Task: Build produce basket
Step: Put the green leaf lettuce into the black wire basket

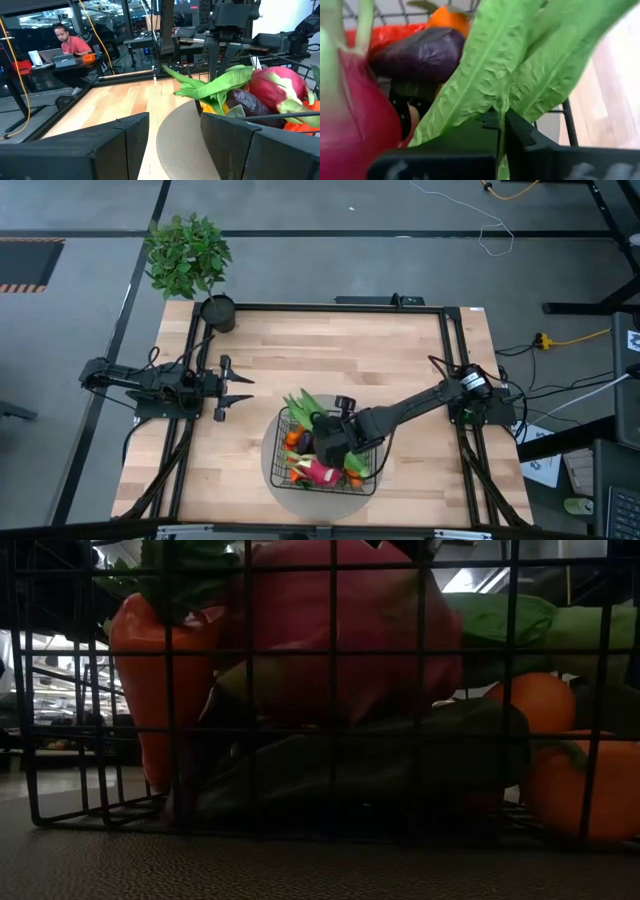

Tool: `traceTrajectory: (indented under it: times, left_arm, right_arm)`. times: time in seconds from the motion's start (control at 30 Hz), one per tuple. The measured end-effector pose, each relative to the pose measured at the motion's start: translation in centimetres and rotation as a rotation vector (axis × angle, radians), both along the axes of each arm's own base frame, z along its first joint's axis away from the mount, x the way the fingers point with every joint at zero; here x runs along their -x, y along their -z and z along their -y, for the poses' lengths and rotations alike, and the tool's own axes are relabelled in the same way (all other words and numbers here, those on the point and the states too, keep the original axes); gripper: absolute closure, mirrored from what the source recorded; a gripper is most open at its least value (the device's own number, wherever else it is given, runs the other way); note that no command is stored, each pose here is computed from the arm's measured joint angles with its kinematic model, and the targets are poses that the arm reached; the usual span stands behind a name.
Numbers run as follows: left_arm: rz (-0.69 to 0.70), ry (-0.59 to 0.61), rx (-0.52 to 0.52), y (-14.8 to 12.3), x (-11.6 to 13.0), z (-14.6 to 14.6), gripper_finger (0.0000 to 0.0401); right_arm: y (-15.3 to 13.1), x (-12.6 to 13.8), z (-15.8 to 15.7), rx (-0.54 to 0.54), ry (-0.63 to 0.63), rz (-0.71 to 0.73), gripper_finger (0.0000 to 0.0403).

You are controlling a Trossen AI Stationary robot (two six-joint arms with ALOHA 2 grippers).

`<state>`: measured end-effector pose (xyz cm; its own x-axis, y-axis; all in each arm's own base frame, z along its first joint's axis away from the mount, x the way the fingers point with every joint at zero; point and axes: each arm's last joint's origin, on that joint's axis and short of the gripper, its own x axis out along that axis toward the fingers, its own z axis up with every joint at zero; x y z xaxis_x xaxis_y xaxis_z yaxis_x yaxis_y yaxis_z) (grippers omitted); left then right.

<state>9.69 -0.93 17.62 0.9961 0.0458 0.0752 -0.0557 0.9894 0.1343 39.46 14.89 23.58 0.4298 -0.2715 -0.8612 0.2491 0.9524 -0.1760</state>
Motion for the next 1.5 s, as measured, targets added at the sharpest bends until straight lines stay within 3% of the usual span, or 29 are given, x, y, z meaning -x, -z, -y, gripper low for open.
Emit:
traceTrajectory:
  times: [0.23, 0.37, 0.6, 1.07, 1.37, 1.5]
  left_arm:
    - [0.0, 0.0, -0.001, 0.0, 0.0, 0.0, 0.0231]
    - [0.0, 0.0, 0.0, 0.0, 0.0, 0.0, 0.0231]
    - [0.0, 0.0, 0.0, 0.0, 0.0, 0.0, 0.0231]
    - [0.0, 0.0, 0.0, 0.0, 0.0, 0.0, 0.0231]
    - [0.0, 0.0, 0.0, 0.0, 0.0, 0.0, 0.0231]
    - [0.0, 0.0, 0.0, 0.0, 0.0, 0.0, 0.0231]
  right_arm:
    - [0.1, -0.7, 1.5, -0.037, -0.288, -0.115, 0.0403]
    - [0.1, -1.2, 2.5, -0.093, -0.375, -0.127, 0.0403]
    - [0.0, -1.4, 3.1, -0.133, -0.393, -0.126, 0.0385]
    - [-5.4, -1.5, 2.9, -0.154, -0.385, -0.066, 0.0258]
    - [-5.6, -1.8, 2.4, -0.176, -0.374, -0.02, 0.0247]
    - [-4.0, -1.8, 1.9, -0.203, -0.328, -0.03, 0.0247]
